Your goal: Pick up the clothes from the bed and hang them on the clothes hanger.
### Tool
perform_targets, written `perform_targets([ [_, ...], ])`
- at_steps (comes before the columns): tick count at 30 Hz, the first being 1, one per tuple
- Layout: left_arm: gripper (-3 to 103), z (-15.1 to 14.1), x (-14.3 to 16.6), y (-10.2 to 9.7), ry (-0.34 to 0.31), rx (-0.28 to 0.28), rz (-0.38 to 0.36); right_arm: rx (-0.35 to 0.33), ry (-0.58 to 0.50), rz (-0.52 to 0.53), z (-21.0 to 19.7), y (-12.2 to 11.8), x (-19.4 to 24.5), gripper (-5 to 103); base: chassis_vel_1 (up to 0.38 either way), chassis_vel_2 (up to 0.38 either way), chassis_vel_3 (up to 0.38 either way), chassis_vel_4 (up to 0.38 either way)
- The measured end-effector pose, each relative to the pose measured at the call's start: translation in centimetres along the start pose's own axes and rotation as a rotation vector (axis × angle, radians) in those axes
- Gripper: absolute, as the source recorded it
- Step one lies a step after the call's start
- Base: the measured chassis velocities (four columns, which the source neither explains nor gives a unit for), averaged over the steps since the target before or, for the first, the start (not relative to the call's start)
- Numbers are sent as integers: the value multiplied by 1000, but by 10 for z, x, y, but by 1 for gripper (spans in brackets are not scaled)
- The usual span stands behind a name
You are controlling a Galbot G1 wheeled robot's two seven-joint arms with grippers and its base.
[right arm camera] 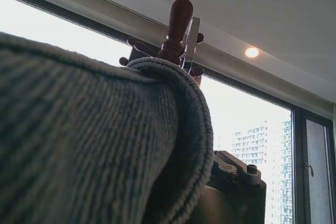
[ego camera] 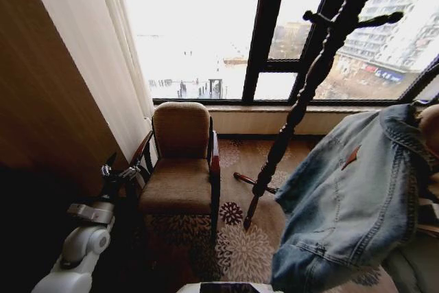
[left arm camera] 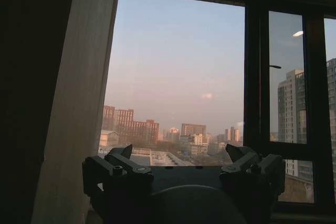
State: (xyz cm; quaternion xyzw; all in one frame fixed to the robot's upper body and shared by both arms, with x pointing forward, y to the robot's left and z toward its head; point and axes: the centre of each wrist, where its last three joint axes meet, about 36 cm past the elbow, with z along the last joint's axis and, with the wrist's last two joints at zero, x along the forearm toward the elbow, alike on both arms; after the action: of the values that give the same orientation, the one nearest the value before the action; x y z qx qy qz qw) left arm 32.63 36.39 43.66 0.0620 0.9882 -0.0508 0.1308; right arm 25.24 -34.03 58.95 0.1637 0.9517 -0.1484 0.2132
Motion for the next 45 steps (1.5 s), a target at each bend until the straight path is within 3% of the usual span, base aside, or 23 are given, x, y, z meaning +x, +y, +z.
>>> perform_targets([
  [15, 100, 0, 0, -1, 1, 0, 3, 9, 9, 12, 2, 2, 3, 19, -20, 12, 13, -16],
  [28, 100, 0, 0, -1, 1, 0, 4, 5, 13, 17, 2, 1, 3, 19, -163, 153, 167, -168],
  [39, 100, 0, 0, -1, 1, 1, 4, 85, -62, 57, -16, -25, -14, 19, -42, 48, 33, -40],
  [45, 100, 0, 0, -1, 1, 1, 4, 90, -61, 103, -28, -40, -20, 19, 0, 0, 0, 0],
])
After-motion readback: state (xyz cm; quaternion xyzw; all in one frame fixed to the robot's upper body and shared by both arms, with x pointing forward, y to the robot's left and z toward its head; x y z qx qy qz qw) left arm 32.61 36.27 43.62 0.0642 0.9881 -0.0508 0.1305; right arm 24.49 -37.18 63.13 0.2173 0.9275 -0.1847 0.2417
